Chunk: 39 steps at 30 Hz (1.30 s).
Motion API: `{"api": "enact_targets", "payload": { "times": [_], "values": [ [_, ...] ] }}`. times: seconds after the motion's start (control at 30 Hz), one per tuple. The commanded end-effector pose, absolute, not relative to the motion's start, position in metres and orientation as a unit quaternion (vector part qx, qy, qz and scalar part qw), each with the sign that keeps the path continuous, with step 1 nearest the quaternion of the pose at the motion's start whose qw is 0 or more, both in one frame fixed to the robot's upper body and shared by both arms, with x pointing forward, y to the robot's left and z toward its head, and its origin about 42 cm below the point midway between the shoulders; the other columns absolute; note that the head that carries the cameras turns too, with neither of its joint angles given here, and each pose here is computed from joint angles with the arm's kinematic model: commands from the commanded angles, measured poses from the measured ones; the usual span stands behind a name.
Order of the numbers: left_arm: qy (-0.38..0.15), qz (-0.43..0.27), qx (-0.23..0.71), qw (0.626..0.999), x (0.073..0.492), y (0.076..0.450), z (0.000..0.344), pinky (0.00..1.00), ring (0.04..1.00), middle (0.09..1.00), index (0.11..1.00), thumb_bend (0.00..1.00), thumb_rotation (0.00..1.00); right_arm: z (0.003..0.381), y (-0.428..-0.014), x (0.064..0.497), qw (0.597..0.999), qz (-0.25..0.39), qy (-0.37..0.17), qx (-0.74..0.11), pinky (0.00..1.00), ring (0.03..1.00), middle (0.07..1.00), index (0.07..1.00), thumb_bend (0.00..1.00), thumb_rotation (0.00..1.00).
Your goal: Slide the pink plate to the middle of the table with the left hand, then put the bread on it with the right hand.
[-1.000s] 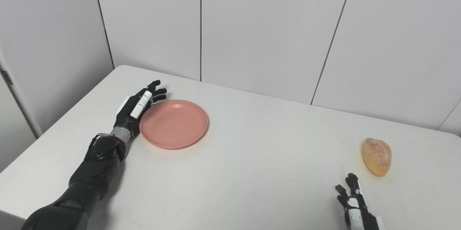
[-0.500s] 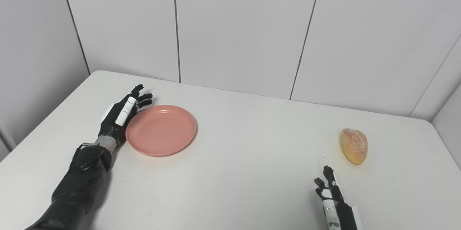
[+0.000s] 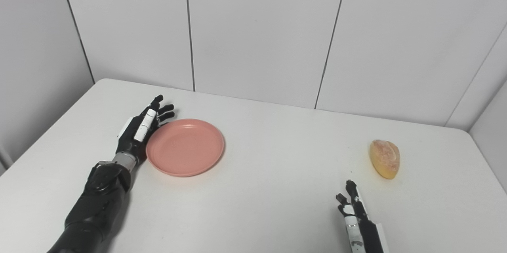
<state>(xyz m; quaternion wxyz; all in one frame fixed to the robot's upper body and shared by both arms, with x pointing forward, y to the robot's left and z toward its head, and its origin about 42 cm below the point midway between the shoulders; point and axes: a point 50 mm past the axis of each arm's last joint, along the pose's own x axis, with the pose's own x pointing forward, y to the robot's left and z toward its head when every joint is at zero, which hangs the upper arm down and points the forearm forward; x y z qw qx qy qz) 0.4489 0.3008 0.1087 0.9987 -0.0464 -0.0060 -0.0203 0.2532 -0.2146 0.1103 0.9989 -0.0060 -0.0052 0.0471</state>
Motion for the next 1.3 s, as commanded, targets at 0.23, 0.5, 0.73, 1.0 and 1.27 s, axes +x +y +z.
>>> {"api": "enact_targets", "payload": {
  "times": [0.23,0.5,0.73,1.0,1.27],
  "values": [
    [0.029,-0.043,-0.066,0.996,0.437,0.247,0.086,0.73,0.831,0.833,0.928,0.87,0.79,0.11,-0.196,0.253,0.997,0.071,0.013,0.002,0.93,0.916,0.989,0.965,0.81,0.97],
    [0.036,-0.041,-0.082,0.995,0.433,0.232,0.08,0.7,0.823,0.829,0.911,0.87,0.78,0.112,-0.187,0.256,0.997,0.071,0.012,0.006,0.92,0.914,0.983,0.958,0.8,0.97],
    [0.048,-0.046,-0.094,0.993,0.427,0.222,0.073,0.7,0.816,0.82,0.909,0.87,0.77,0.114,-0.176,0.258,0.997,0.074,0.01,0.001,0.9,0.918,0.983,0.963,0.8,0.97],
    [0.058,-0.056,-0.108,0.991,0.419,0.213,0.065,0.7,0.82,0.825,0.915,0.88,0.75,0.115,-0.166,0.259,0.997,0.075,0.007,-0.007,0.9,0.92,0.985,0.966,0.8,0.98],
    [0.063,-0.066,-0.112,0.989,0.415,0.203,0.06,0.7,0.818,0.818,0.912,0.88,0.75,0.115,-0.158,0.261,0.997,0.076,0.006,-0.008,0.91,0.922,0.985,0.961,0.78,0.98]
  ]
}}
